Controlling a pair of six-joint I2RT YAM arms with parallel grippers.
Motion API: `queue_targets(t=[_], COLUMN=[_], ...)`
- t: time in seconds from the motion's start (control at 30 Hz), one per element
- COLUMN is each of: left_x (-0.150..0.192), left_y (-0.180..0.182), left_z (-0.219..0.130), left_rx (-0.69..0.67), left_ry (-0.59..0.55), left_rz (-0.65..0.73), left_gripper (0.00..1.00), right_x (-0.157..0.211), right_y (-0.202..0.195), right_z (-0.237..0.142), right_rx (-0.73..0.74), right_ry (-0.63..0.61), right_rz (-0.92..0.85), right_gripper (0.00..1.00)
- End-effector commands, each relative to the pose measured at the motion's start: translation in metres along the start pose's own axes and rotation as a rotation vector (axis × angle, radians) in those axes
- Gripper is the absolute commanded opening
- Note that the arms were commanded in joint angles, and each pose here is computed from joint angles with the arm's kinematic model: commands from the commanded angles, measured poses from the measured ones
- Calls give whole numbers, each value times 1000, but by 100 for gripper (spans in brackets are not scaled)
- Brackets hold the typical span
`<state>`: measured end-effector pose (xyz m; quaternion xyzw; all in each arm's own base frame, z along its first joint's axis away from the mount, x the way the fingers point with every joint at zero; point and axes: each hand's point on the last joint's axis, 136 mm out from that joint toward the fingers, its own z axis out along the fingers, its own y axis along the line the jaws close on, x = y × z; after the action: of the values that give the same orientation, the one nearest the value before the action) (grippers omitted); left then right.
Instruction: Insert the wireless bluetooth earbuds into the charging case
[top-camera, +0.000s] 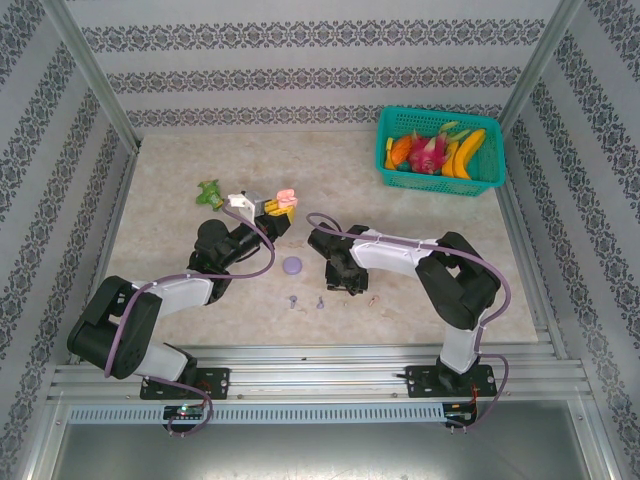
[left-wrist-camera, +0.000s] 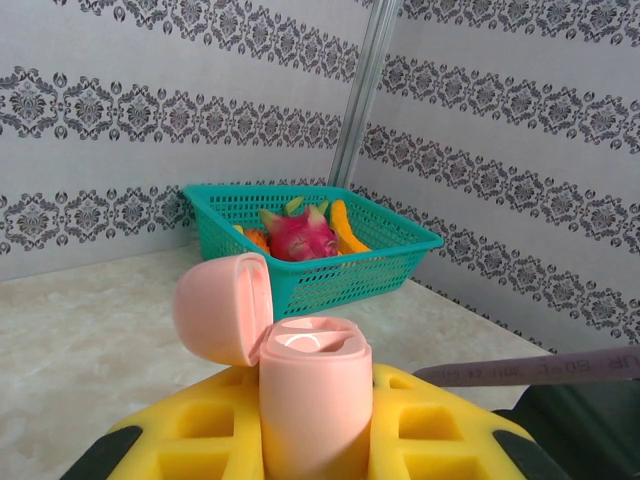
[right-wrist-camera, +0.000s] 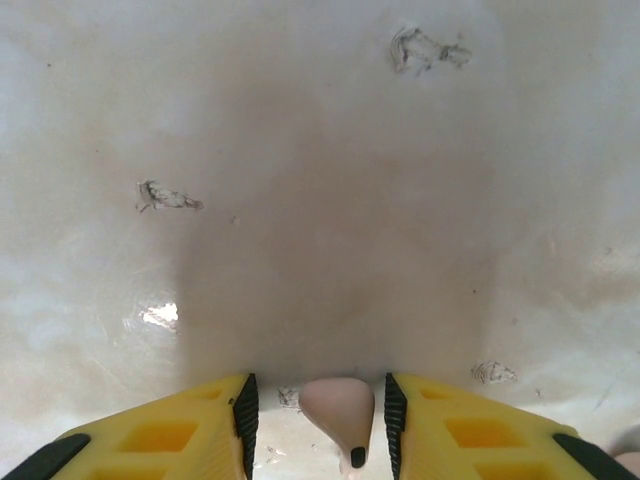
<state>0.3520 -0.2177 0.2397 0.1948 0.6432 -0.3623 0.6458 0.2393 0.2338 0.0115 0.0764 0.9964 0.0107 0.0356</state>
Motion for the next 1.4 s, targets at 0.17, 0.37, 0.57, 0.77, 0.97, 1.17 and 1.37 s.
queue_targets(t=[0.17, 0.37, 0.57, 0.77, 0.97, 1.17, 1.37], left_x=[-27, -27, -26, -24, -23, -24, -23], left_y=[1, 1, 0, -1, -5, -13, -25], left_z=[3, 4, 3, 2, 1, -2, -4], left_rx=[4, 6, 9, 12, 31, 66, 121], left_ry=[-85, -82, -78, -68, -56, -47, -31], left_rz=[18, 18, 16, 13, 17, 27, 41], left_gripper=[0, 0, 0, 0, 0, 0, 0], right_x=[1, 2, 3, 1, -5, -15, -32], right_y=[-7, -12, -16, -18, -21, -26, -34], right_z=[8, 10, 10, 7, -8, -35, -81], right_rx=[65, 79, 73, 54, 22, -31, -120], right_ry=[-1, -3, -7, -34, -108, -206, -337], right_rz=[-27, -34, -44, -51, -44, -29, -24], right_gripper=[35, 29, 19, 15, 15, 14, 14])
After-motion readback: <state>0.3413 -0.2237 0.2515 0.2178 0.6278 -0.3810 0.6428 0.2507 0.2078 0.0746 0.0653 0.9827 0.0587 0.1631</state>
